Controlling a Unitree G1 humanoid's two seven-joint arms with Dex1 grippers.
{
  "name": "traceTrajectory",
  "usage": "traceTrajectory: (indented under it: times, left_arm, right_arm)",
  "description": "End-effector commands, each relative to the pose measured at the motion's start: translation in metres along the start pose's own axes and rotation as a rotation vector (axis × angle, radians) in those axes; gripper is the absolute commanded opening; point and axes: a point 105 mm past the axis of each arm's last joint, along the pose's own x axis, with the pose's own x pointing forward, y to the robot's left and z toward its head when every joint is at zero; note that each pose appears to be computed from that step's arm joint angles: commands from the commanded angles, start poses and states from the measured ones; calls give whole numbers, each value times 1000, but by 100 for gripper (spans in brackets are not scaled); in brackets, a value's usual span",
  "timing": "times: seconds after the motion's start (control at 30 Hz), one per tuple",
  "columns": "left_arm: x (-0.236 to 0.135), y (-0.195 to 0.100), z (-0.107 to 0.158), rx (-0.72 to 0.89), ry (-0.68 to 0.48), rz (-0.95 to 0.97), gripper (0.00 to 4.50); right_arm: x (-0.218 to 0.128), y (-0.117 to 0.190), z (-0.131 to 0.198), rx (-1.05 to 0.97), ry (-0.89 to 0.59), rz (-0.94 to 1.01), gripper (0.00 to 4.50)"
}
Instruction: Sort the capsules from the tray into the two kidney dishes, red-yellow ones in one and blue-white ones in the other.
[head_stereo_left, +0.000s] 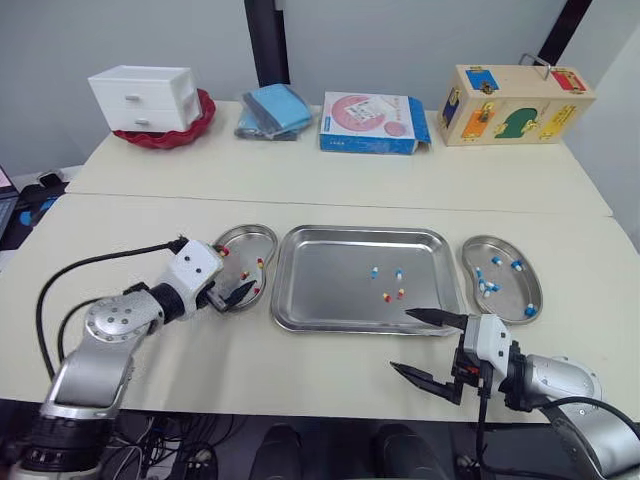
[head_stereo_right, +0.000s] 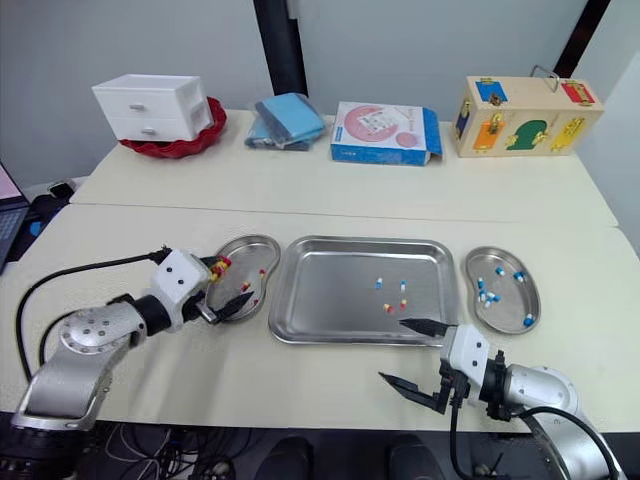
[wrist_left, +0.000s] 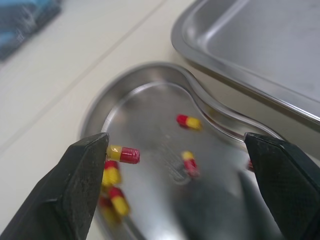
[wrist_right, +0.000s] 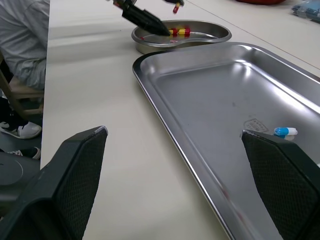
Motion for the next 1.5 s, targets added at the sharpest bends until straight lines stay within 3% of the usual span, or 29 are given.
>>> traceTrajectory:
  times: [0.03,0.23,0.47,0.73,1.23,1.37,1.43,1.5]
  left_arm:
    - [-3,11,2,92,-9,46,446]
    - [-4,7,-2,306,-1,-19,446]
    - [0,0,-9,-10,50,-63,446]
    - [5,-1,-4,-31,71,-101,446]
    - [-11,2,15,-177,-27,-143,446]
    - [-18,-4,18,-131,-47,-199,446]
    - [-19,-3,14,88,-23,-198,446]
    - [-17,3,11,152,-28,-150,446]
  right_arm:
    - [1,2,11,-32,-26,5,450]
    - [2,2,12,-32,-27,3,450]
    - [3,2,12,-31,-29,2,450]
    - [4,3,12,-30,-29,0,450]
    - [2,1,10,-33,-23,-12,450]
    - [1,1,9,-33,-23,-13,450]
    - [1,1,9,-33,-22,-13,450]
    - [1,1,9,-33,-22,-13,450]
